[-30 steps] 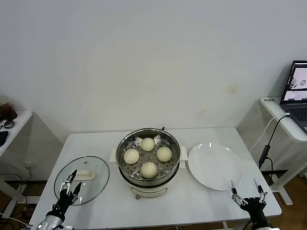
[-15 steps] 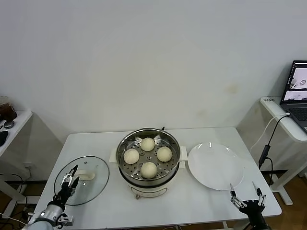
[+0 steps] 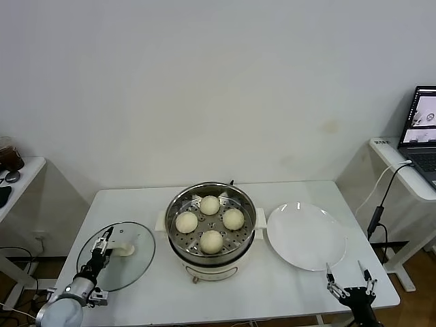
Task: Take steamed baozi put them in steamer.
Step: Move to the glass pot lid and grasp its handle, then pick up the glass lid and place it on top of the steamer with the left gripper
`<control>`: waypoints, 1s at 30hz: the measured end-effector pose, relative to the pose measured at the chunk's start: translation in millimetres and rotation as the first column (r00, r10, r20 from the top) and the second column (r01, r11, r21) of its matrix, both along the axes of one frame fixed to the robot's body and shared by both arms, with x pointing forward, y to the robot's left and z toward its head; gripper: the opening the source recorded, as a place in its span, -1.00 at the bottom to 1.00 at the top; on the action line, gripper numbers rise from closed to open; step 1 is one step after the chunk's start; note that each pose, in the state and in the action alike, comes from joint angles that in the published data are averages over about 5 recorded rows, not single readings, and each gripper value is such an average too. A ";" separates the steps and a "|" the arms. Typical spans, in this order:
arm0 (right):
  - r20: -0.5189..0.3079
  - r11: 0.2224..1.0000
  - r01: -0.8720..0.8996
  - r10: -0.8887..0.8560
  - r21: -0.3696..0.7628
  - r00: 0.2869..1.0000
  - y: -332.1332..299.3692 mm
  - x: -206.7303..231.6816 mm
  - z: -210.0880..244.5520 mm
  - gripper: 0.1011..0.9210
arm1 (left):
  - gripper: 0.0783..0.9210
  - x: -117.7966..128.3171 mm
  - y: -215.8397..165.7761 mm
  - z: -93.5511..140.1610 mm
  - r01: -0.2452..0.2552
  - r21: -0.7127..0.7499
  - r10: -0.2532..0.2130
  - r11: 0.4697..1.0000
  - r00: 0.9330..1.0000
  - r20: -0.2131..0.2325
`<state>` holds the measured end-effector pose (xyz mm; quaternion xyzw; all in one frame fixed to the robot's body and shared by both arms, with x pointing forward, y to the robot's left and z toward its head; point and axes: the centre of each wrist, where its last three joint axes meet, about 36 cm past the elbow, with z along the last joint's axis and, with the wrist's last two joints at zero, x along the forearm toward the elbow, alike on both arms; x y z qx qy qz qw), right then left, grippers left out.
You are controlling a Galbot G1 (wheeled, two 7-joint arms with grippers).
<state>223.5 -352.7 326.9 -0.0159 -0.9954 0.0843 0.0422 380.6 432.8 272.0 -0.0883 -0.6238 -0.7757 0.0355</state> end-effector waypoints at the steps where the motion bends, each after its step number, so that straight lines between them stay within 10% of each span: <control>1: -0.001 1.000 0.000 0.000 0.001 1.000 0.3 0.0 -0.1 0.76 | 0.47 0.9 0.4 -0.9 -0.001 -0.001 0.001 1.000 1.000 -0.002; 18: -0.006 1.000 -0.023 0.023 -0.001 1.000 7.0 1.0 -3.4 0.76 | -0.68 5.8 7.2 -4.3 -0.025 -0.061 0.024 0.998 1.000 -0.018; 30: -0.005 0.998 -0.052 0.051 -0.021 0.999 11.4 0.5 -1.6 0.76 | -0.77 -11.2 -6.3 22.6 -0.060 -0.101 0.068 0.993 0.995 0.077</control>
